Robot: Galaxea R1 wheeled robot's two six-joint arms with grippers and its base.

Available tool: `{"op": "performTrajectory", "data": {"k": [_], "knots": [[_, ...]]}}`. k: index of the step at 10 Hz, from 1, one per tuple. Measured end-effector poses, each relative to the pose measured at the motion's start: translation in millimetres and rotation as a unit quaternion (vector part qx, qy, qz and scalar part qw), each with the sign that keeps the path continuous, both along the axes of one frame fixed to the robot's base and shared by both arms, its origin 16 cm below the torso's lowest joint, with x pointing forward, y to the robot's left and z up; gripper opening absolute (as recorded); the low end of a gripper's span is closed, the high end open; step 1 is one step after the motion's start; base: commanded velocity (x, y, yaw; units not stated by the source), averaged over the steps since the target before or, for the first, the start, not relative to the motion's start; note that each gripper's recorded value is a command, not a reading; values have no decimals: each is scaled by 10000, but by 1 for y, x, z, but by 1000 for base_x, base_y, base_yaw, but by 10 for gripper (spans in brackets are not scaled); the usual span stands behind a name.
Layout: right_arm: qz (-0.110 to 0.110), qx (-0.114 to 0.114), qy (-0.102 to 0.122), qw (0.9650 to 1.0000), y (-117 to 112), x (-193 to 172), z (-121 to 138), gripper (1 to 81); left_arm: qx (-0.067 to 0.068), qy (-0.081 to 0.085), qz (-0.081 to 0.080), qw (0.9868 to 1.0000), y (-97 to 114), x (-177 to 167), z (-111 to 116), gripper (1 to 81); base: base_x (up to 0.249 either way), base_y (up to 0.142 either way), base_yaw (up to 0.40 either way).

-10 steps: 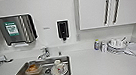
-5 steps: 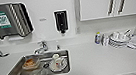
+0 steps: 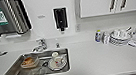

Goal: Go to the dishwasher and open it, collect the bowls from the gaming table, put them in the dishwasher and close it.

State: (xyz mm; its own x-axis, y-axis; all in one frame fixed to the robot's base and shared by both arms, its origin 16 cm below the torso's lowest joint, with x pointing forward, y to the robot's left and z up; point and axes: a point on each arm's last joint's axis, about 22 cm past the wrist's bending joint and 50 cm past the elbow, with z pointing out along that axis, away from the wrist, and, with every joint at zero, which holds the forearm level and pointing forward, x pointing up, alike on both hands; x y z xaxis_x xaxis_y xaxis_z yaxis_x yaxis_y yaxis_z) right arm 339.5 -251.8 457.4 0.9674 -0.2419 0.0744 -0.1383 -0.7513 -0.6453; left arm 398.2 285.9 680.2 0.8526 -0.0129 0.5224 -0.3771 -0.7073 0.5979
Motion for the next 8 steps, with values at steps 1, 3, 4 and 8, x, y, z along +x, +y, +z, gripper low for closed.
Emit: {"op": "performTrajectory", "data": {"k": [1, 3, 4, 8], "knots": [[-6, 3, 5, 10000, 0, 0, 0, 811, 6, -51, -1, 10000, 1, 5, 5, 811, 0, 0, 0], [-40, 28, 16, 10000, 0, 7, 3, 811, -31, -306, -30, 9995, -4, 28, 19, 811, 0, 0, 0], [-110, 66, -21, 9999, -1, 20, 11, 811, -66, -353, -65, 9993, -9, 35, 22, 811, 0, 0, 0], [-402, 201, -244, 9987, -33, 72, 77, 811, -28, -110, -235, 9997, -24, 37, 1, 811, 0, 0, 0]]}}
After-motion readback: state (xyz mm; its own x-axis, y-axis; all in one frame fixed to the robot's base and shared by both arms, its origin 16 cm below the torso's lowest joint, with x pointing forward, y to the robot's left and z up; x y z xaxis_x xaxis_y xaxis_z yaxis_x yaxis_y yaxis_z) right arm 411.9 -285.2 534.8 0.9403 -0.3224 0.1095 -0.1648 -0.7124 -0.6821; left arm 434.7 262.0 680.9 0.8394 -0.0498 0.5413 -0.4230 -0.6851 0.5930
